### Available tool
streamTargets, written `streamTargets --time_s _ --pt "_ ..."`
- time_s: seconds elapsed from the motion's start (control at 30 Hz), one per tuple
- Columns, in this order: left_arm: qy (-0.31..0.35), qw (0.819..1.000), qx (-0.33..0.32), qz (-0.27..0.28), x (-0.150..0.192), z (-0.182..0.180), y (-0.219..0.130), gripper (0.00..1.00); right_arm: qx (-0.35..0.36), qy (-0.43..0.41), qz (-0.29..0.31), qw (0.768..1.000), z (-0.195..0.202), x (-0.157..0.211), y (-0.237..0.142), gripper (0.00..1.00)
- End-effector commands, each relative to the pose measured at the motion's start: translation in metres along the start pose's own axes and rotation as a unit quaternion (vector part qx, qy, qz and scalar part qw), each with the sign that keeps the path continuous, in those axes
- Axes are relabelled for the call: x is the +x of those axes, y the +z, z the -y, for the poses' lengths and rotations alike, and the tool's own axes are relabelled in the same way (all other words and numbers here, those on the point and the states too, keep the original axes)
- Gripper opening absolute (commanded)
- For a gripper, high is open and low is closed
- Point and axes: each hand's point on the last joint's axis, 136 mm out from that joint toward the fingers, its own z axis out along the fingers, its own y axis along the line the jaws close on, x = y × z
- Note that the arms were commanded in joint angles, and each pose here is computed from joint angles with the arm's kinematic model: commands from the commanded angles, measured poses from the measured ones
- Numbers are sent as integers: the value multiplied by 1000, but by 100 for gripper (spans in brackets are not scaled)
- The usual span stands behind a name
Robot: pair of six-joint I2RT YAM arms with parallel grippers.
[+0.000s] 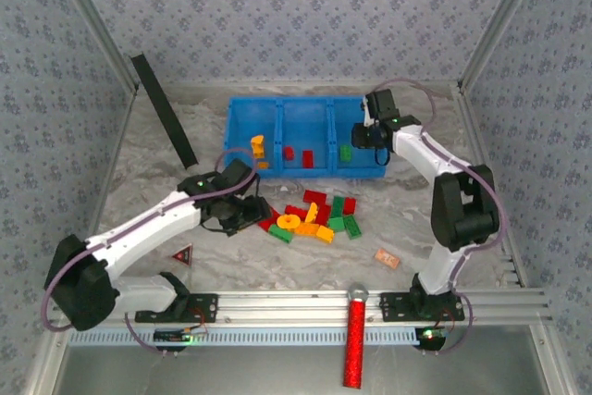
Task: Sort the legos into containers by color
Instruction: Place the lego in the container.
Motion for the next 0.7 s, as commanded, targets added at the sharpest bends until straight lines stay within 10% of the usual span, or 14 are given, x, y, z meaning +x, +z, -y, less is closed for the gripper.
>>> streamTargets --time_s 0.0,0.3,0.67 --pt "92 995 15 20 -11 29 -10 66 -11 -11 -3 1000 -3 -10 11 34" --pt "284 958 31 2 -17 70 2 66 -11 -16 -34 999 -3 -6 36 36" --pt "518 855 -13 1 -14 85 24 65 -14 -24 -56 998 -5 1 39 42"
